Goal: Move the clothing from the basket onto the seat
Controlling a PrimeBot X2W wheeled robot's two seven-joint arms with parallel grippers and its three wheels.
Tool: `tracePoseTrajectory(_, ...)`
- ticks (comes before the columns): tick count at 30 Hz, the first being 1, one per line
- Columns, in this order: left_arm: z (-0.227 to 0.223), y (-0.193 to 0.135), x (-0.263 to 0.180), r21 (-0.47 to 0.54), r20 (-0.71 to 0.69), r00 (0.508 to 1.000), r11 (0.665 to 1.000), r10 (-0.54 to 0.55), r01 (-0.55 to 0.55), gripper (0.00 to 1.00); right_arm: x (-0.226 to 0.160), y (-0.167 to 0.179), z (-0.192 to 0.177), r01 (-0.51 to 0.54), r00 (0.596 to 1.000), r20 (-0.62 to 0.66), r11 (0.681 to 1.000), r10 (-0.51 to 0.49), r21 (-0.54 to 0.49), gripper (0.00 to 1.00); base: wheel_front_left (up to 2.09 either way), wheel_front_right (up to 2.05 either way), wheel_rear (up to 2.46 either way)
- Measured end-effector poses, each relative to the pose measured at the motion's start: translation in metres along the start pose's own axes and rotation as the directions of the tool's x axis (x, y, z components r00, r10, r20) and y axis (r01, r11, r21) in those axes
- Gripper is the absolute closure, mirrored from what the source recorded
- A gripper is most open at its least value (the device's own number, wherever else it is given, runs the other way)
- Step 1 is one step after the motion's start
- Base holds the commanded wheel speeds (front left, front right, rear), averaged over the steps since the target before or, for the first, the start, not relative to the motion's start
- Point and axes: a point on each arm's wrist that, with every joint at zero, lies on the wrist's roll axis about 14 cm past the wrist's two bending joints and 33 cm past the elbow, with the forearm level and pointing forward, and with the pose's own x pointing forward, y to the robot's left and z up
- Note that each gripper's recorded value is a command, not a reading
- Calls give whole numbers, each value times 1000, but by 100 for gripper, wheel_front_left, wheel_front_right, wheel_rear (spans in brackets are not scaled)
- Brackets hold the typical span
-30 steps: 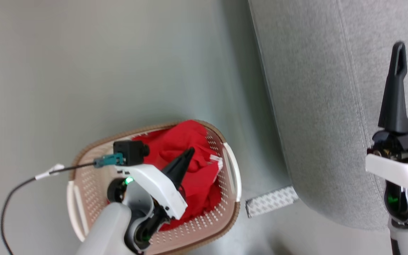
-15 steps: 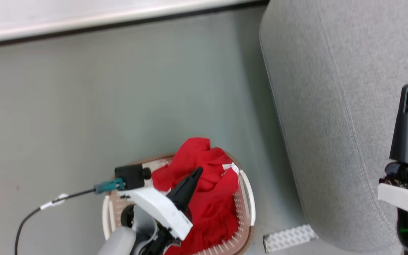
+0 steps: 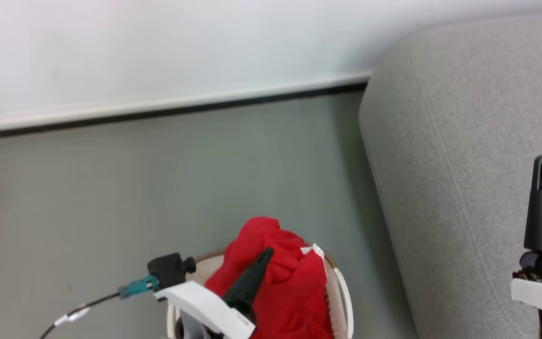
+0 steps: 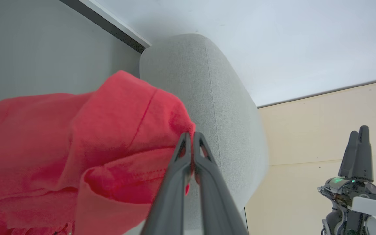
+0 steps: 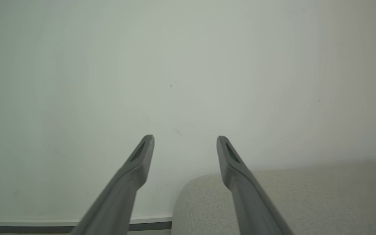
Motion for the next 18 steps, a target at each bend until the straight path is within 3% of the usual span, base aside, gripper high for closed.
tracePoseTrajectory(11,35,-43,-30,-53,164,984,995,-75,84,100,-17,9,26,-36,998,48,999,35,13,0,0,0,0)
tracePoseTrajectory(18,49,-70,-47,-20,229,966,991,-122,130,100,-33,14,32,-44,998,53,998,41,46,0,0,0,0)
